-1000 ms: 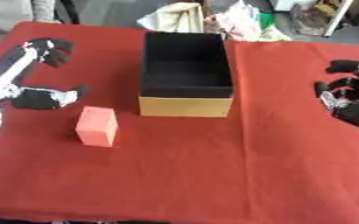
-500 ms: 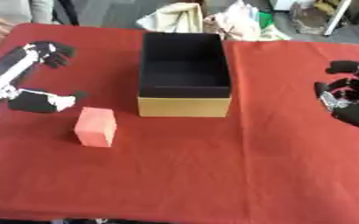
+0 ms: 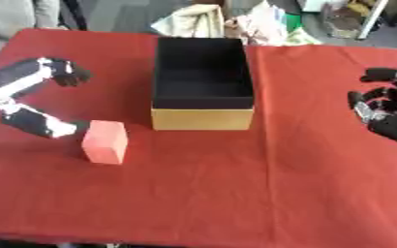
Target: Pick up objects on the table and place them in the box.
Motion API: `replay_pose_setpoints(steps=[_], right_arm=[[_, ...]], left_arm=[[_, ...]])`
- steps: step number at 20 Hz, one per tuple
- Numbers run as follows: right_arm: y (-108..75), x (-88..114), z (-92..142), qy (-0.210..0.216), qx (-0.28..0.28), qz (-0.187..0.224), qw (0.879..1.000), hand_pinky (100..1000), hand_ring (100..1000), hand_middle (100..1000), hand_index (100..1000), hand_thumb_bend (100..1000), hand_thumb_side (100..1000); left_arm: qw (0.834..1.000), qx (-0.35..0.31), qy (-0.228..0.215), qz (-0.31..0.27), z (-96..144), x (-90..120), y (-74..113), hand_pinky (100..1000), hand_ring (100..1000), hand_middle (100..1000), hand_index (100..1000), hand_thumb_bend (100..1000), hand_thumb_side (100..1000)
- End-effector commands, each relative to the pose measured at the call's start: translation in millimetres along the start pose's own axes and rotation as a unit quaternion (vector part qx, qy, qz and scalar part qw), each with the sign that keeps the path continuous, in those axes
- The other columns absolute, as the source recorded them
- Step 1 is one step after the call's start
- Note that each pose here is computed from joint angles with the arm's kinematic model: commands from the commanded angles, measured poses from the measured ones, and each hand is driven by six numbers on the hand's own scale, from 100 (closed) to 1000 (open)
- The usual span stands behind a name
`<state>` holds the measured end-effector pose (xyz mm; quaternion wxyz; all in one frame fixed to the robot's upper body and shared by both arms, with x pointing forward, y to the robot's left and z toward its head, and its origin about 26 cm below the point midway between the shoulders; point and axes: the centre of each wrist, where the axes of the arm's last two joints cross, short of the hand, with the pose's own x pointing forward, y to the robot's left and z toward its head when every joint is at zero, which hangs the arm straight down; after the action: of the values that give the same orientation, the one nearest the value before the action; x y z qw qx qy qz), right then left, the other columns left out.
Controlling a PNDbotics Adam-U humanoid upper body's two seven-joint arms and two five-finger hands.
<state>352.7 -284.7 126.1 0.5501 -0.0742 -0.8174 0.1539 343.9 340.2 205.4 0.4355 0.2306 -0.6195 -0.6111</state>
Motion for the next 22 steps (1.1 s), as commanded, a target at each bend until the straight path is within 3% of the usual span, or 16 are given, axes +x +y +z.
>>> replay_pose_setpoints(steps=[1, 22], right_arm=[[-8.5, 7, -4, -0.012, 0.002, 0.014, 1.000, 432, 539, 687, 770, 281, 100], [-7.1, 5, -2, -0.008, 0.002, 0.011, 1.000, 432, 539, 687, 770, 270, 100]], left_arm=[[0.999, -0.029, -0.004, -0.022, 0, 1, 10.9, 755, 752, 748, 861, 490, 214], [0.992, -0.124, -0.005, -0.009, -32, -10, -14.6, 749, 750, 743, 861, 474, 203]])
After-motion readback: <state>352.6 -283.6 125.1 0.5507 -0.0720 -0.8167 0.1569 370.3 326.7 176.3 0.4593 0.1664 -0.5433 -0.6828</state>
